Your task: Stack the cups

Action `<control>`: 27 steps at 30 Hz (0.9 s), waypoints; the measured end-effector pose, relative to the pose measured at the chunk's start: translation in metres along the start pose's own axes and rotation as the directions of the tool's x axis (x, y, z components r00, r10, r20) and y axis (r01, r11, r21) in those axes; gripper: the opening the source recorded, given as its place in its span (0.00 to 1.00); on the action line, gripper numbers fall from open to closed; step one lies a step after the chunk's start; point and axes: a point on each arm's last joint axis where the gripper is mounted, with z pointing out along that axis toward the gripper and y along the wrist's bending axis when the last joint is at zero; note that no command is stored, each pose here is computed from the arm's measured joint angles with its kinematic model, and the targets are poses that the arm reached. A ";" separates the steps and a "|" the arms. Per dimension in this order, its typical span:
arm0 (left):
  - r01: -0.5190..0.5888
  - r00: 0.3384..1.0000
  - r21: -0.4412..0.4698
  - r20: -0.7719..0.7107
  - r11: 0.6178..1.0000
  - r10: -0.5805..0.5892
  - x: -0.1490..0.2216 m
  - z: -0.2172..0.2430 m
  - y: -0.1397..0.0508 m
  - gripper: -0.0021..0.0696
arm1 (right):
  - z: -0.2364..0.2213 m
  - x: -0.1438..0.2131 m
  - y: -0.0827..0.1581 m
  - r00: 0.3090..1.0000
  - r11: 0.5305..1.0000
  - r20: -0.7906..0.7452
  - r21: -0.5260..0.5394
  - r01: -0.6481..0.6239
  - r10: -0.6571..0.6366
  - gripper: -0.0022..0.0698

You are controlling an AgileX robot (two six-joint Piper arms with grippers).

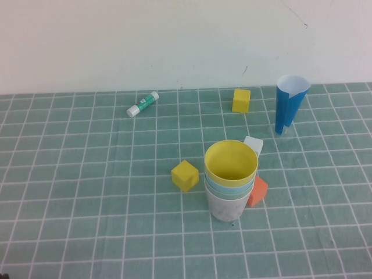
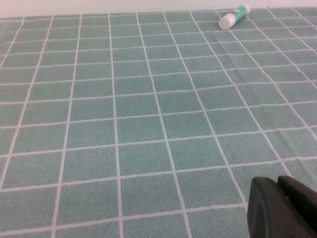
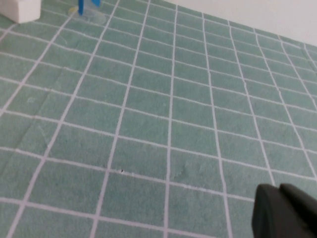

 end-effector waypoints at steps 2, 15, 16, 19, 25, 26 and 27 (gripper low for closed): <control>0.000 1.000 0.000 0.000 1.000 0.000 0.000 0.000 0.000 0.03 | 0.000 0.000 -0.001 0.999 0.999 -0.002 0.007 -0.043 0.043 0.03; 0.002 1.000 0.000 0.000 1.000 -0.002 0.000 0.000 0.000 0.03 | 0.000 0.000 -0.001 0.995 0.995 -0.006 0.016 -0.101 0.101 0.03; 0.002 1.000 0.000 0.000 1.000 -0.002 0.000 0.000 0.000 0.03 | 0.000 0.000 -0.001 0.995 0.995 -0.006 0.016 -0.101 0.101 0.03; 0.002 1.000 0.000 0.000 1.000 -0.002 0.000 0.000 0.000 0.03 | 0.000 0.000 -0.001 0.995 0.995 -0.006 0.016 -0.101 0.101 0.03; 0.002 1.000 0.000 0.000 1.000 -0.002 0.000 0.000 0.000 0.03 | 0.000 0.000 -0.001 0.995 0.995 -0.006 0.016 -0.101 0.101 0.03; 0.002 1.000 0.000 0.000 1.000 -0.002 0.000 0.000 0.000 0.03 | 0.000 0.000 -0.002 0.995 0.995 -0.006 0.017 -0.099 0.099 0.03; 0.002 1.000 0.000 0.000 1.000 -0.002 0.000 0.000 0.000 0.03 | 0.000 0.000 -0.002 0.995 0.995 -0.006 0.017 -0.099 0.099 0.03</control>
